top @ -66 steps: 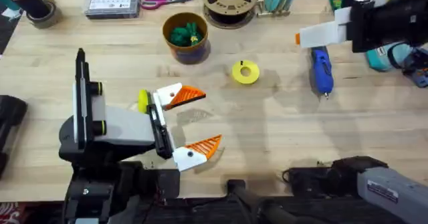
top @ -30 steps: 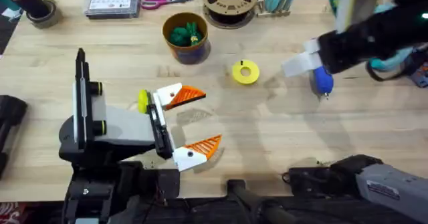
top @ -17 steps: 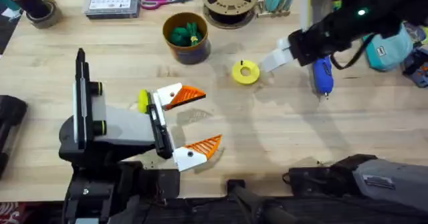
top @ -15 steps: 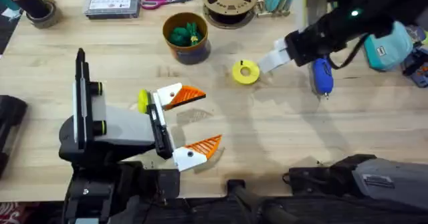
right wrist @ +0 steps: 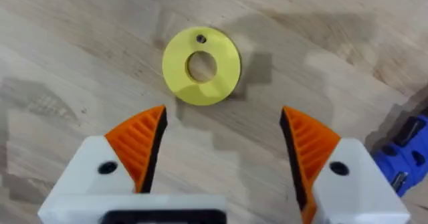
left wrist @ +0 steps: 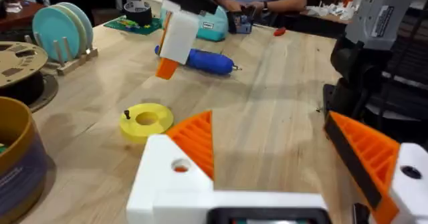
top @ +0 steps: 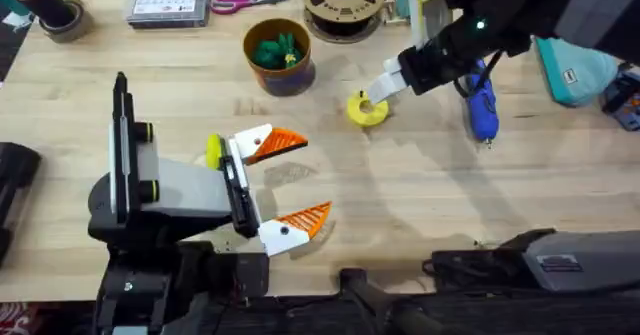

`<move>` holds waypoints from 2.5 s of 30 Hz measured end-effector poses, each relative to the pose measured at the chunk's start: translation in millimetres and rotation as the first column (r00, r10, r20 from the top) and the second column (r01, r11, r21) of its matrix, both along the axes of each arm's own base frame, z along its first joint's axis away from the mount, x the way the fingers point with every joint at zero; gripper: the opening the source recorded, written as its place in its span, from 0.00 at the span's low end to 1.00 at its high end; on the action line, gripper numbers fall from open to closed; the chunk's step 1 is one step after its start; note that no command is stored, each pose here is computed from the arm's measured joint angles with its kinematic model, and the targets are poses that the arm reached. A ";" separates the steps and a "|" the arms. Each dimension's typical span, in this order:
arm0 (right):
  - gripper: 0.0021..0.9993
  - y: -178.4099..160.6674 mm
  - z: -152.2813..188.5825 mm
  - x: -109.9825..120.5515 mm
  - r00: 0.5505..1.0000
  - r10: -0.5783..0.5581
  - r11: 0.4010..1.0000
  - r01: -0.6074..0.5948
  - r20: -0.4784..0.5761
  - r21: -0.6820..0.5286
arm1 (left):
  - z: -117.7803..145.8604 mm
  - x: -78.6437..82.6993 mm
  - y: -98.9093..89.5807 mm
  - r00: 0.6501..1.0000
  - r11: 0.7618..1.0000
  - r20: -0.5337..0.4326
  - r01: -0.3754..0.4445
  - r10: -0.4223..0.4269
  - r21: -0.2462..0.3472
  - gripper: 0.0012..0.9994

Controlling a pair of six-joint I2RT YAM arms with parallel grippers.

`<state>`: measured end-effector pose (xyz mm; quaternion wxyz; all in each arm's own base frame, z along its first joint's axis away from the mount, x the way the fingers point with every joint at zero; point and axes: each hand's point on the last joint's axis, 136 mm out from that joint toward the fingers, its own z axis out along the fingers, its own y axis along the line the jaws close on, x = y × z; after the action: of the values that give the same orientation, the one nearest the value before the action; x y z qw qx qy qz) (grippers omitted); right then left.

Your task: Pick up the gripper from the table and insert it into the empty holder that is missing its gripper. Then pick up a screw, insert it into the mounting hole, and use the screwdriver to tighten it. Finally, clean up the table by picking up the vegetable and placing it into the bucket.

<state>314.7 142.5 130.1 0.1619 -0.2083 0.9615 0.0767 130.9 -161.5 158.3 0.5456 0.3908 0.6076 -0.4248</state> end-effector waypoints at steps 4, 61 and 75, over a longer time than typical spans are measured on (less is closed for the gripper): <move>1.00 2.6 -4.4 4.8 1.000 -0.001 1.000 0.001 0.002 0.002 | 0.0 0.0 0.0 1.000 1.000 0.000 0.000 0.000 0.000 0.99; 0.98 46.5 -48.6 37.1 0.997 0.054 0.998 -0.053 0.054 -0.017 | 0.0 0.0 0.0 1.000 1.000 0.000 0.000 0.000 0.000 0.99; 0.77 47.2 -65.1 38.3 0.999 0.041 0.999 -0.041 0.021 -0.026 | 0.1 -0.1 0.0 1.000 1.000 0.000 0.000 0.000 0.000 0.99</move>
<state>353.0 189.7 65.0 0.1682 -0.2308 0.9561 0.0655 130.9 -161.5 158.5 0.5456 0.3910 0.6074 -0.4248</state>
